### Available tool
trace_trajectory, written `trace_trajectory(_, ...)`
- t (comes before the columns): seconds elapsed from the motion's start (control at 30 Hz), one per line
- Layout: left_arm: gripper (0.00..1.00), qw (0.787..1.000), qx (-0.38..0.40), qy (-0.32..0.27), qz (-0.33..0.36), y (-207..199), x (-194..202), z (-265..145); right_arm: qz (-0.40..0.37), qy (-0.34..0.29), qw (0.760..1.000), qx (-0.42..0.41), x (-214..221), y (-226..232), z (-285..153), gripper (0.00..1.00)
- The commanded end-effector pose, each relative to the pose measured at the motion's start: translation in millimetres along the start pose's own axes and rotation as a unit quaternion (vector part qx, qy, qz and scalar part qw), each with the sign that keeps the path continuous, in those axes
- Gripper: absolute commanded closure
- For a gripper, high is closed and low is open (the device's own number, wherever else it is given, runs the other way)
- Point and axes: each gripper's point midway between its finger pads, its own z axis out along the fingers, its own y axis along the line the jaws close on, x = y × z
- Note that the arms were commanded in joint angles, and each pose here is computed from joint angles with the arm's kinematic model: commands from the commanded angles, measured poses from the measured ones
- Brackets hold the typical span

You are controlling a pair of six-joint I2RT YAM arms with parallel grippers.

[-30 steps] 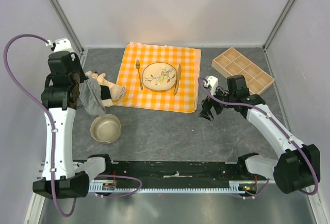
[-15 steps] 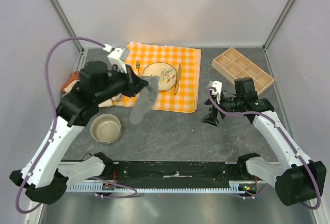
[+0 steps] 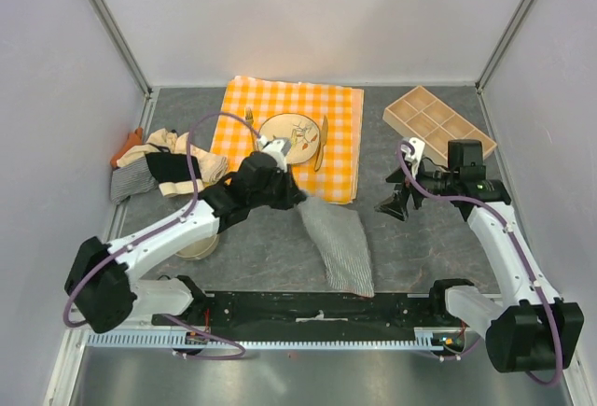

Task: Roll the underwear
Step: Place the underwear at the center of the board.

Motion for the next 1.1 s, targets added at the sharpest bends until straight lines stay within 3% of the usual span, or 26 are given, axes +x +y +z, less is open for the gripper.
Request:
trace_trajectory(0.0,0.76,0.991,-0.077,-0.016,-0.104,83.5,27.4,17.7,-0.004,-0.007,1.000,0.000,-4.4,-7.1,3.6,0.02)
trace_trajectory(0.07,0.55,0.990,-0.098,-0.027,-0.097,97.8,32.1,4.9,-0.023,-0.002,1.000,-0.013,1.6,-3.4,7.1,0.02)
trace_trajectory(0.1,0.40,0.990,-0.107,-0.020,-0.093,101.2,36.7,-2.7,-0.035,0.003,0.999,-0.031,3.9,5.1,11.6,0.02)
trace_trajectory(0.17,0.32,0.989,-0.118,-0.062,-0.069,100.2,17.6,-25.7,-0.060,0.014,0.996,-0.068,15.5,22.0,18.8,0.02)
trace_trajectory(0.2,0.27,0.988,-0.122,-0.067,-0.061,100.0,15.9,-35.6,-0.136,0.013,0.985,-0.106,19.1,35.4,26.5,0.02)
trace_trajectory(0.23,0.25,0.988,-0.118,-0.077,-0.054,97.2,11.5,-43.2,-0.146,0.022,0.977,-0.151,35.3,57.4,26.5,0.02)
trace_trajectory(0.33,0.22,0.990,-0.087,-0.102,-0.044,83.2,5.4,-66.8,-0.262,0.032,0.934,-0.239,59.9,93.3,34.2,0.02)
trace_trajectory(0.47,0.22,0.991,-0.065,-0.101,-0.060,79.1,20.0,-79.9,-0.346,0.135,0.890,-0.263,92.1,92.1,45.5,0.04)
trace_trajectory(0.7,0.22,0.988,-0.055,-0.102,-0.098,89.3,50.3,-86.7,-0.403,0.220,0.826,-0.328,128.8,113.1,45.8,0.27)
trace_trajectory(0.97,0.22,0.988,-0.059,-0.096,-0.105,95.0,63.0,-90.2,-0.433,0.279,0.800,-0.307,153.8,108.5,50.0,0.36)
trace_trajectory(1.07,0.22,0.989,-0.048,-0.088,-0.105,90.8,65.7,-90.5,-0.434,0.279,0.801,-0.302,154.2,109.0,55.3,0.48)
